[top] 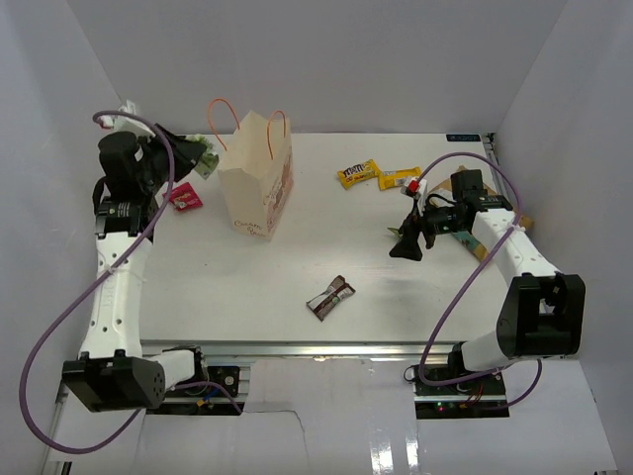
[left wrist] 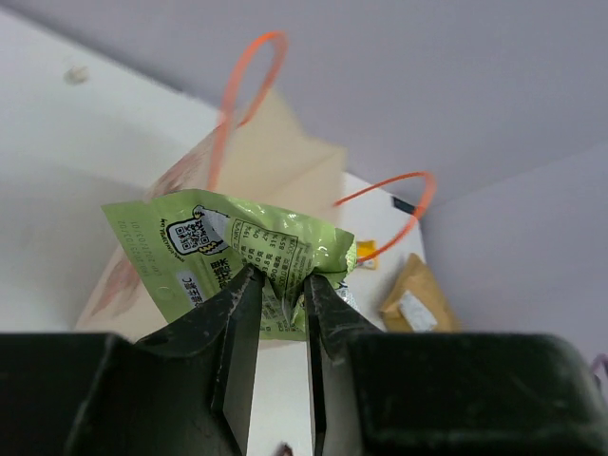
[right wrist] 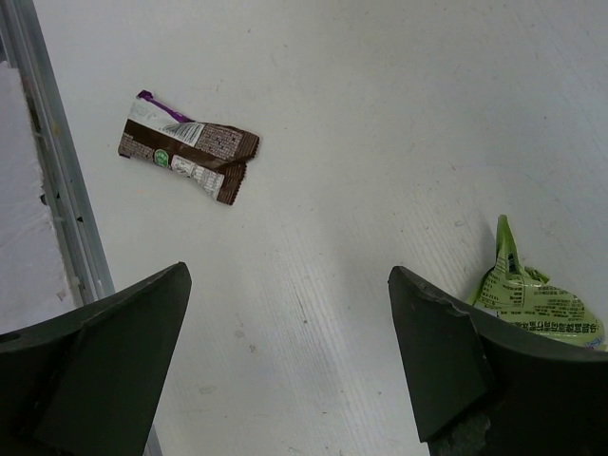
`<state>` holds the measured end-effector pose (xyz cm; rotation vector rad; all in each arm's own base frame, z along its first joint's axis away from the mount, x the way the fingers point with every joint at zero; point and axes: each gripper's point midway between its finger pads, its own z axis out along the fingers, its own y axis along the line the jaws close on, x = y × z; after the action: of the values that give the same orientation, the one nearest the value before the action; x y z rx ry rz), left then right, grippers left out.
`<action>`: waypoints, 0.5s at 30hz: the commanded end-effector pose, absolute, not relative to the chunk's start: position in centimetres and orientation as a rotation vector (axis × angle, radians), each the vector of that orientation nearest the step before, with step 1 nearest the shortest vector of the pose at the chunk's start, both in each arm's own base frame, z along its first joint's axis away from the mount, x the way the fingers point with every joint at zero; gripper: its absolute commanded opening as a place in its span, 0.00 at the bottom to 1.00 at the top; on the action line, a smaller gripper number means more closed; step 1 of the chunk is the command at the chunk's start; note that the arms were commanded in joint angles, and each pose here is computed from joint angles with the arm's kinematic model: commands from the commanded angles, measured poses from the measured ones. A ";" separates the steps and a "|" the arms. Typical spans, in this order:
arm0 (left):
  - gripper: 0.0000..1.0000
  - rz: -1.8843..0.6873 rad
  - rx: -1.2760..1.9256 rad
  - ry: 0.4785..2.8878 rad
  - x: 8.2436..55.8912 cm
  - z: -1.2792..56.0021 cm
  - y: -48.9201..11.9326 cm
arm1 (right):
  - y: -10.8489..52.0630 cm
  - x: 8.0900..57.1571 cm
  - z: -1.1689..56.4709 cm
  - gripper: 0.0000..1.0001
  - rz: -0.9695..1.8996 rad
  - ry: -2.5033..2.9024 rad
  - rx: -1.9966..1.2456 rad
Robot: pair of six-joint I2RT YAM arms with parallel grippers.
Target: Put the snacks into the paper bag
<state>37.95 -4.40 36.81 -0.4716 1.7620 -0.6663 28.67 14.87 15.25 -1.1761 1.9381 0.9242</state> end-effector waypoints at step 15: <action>0.03 -0.634 -0.205 1.771 46.3 39.0 -12.3 | 15.1 28.9 17.4 0.91 0.906 1.867 -1.210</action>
<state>46.46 -13.49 37.34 -0.2065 1.8221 -0.7131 28.87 14.91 15.62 -1.1889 1.9191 0.9155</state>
